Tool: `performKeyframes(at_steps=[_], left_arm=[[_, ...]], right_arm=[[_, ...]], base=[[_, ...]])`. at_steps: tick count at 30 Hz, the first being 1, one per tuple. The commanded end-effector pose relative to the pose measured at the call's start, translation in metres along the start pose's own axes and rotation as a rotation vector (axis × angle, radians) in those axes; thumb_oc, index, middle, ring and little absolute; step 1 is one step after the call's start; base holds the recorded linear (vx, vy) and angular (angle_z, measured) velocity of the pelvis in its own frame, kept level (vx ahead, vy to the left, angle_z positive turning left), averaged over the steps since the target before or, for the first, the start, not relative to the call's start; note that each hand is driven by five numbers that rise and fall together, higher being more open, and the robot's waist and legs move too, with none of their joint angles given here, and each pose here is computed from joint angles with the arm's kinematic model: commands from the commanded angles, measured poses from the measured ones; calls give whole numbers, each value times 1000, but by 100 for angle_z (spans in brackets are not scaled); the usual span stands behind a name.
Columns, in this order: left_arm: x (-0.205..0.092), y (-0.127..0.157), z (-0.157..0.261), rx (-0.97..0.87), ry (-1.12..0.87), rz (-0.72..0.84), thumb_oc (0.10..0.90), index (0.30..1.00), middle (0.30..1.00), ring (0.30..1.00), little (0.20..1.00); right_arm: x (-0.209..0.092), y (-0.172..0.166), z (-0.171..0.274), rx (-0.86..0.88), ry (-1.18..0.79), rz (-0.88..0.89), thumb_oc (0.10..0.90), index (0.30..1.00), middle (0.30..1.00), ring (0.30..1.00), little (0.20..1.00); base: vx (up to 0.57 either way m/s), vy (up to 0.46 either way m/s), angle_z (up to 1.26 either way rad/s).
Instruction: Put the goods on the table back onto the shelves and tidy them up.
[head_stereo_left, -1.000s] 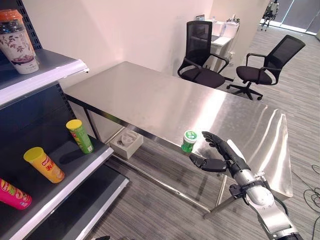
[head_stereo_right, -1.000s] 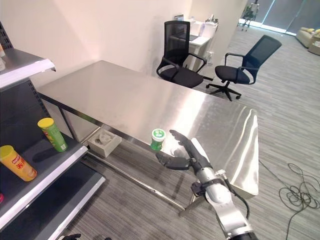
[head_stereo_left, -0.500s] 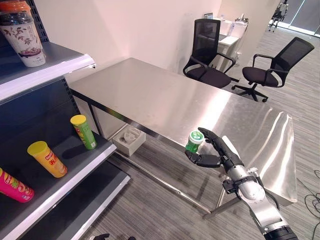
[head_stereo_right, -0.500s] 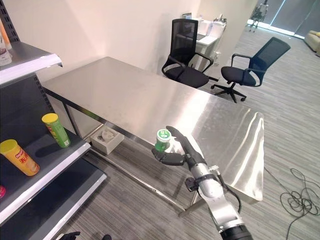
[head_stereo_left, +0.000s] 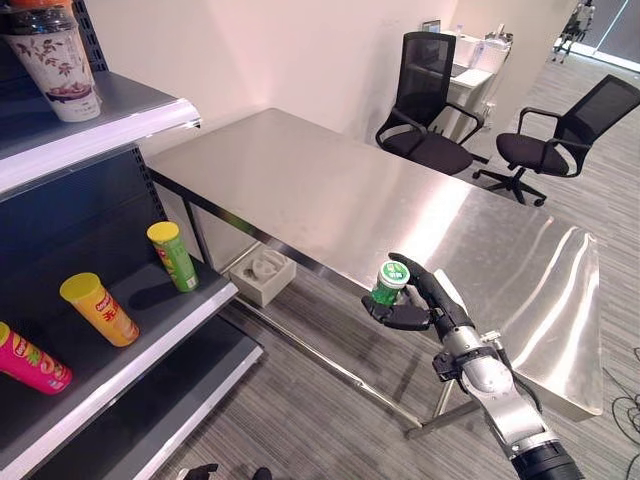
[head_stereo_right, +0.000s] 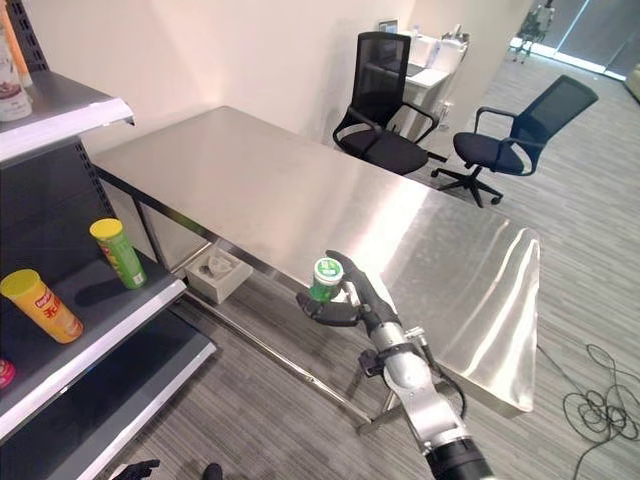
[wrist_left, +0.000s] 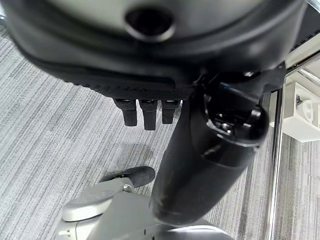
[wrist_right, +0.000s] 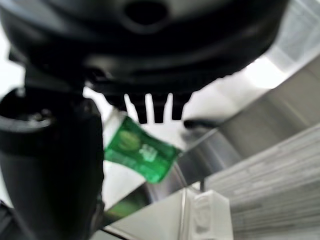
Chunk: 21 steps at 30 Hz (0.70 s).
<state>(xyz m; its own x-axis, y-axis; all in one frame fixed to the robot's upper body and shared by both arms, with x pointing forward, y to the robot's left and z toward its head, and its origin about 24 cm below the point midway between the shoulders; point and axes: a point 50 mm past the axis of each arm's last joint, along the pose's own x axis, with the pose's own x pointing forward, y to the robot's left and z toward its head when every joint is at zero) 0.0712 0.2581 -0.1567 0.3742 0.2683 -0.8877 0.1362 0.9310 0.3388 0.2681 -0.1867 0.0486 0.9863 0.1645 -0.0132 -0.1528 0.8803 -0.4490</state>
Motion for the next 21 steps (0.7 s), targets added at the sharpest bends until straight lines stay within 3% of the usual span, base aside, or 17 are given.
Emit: performKeyframes(at_steps=[1,21], left_arm=[[2,-15,14,61,-45,-48,800,900,900,900,900],[2,-15,16,74,-60,-34,800,900,900,900,900]], right_arm=[[21,-26,42,-36,-200,-109,400,300,300,300,300],[16,-28,30,-89,-151,-146,400,300,300,300,300]], base=[[30,35,2],[0,0,0]])
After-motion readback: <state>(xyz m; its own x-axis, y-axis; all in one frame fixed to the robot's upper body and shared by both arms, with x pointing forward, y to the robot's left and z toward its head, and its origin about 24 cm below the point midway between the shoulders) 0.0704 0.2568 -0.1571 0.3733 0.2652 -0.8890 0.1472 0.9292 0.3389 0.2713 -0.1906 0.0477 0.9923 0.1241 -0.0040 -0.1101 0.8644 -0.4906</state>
